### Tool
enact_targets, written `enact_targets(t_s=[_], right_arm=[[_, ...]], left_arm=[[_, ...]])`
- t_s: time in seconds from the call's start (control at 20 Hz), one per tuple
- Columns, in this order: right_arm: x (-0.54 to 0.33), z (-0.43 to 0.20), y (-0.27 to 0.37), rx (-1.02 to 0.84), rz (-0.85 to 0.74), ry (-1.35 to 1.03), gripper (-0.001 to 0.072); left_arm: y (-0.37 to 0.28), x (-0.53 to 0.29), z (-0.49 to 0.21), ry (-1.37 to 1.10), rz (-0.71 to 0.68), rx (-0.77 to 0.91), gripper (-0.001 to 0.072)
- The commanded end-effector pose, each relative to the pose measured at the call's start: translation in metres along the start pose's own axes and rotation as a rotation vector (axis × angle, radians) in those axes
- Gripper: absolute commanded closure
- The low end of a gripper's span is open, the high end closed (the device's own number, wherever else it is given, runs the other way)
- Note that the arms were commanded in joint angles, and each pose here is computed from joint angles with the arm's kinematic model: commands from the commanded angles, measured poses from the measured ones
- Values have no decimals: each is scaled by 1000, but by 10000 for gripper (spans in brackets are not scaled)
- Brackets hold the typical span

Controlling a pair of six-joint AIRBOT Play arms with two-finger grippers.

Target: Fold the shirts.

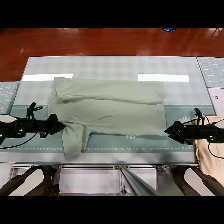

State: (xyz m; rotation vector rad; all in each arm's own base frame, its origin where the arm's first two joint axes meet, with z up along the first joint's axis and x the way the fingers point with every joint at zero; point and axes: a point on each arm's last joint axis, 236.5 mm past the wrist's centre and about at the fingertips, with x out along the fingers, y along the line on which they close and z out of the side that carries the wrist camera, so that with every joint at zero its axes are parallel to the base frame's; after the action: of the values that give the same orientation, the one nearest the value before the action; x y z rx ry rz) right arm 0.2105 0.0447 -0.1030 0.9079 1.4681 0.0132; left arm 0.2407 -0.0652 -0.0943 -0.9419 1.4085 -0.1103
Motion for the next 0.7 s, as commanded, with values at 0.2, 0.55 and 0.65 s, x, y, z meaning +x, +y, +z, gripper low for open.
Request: enact_targets(t_s=[0.2, 0.55, 0.65], right_arm=[[20, 41, 51, -107, 75, -87, 677], [-39, 81, 113, -319, 106, -135, 679], [-48, 100, 131, -344, 124, -150, 679]], left_arm=[[-10, -8, 9, -15, -12, 29, 691], [-74, -62, 83, -171, -54, 193, 692], [-87, -66, 105, -180, -59, 202, 692]])
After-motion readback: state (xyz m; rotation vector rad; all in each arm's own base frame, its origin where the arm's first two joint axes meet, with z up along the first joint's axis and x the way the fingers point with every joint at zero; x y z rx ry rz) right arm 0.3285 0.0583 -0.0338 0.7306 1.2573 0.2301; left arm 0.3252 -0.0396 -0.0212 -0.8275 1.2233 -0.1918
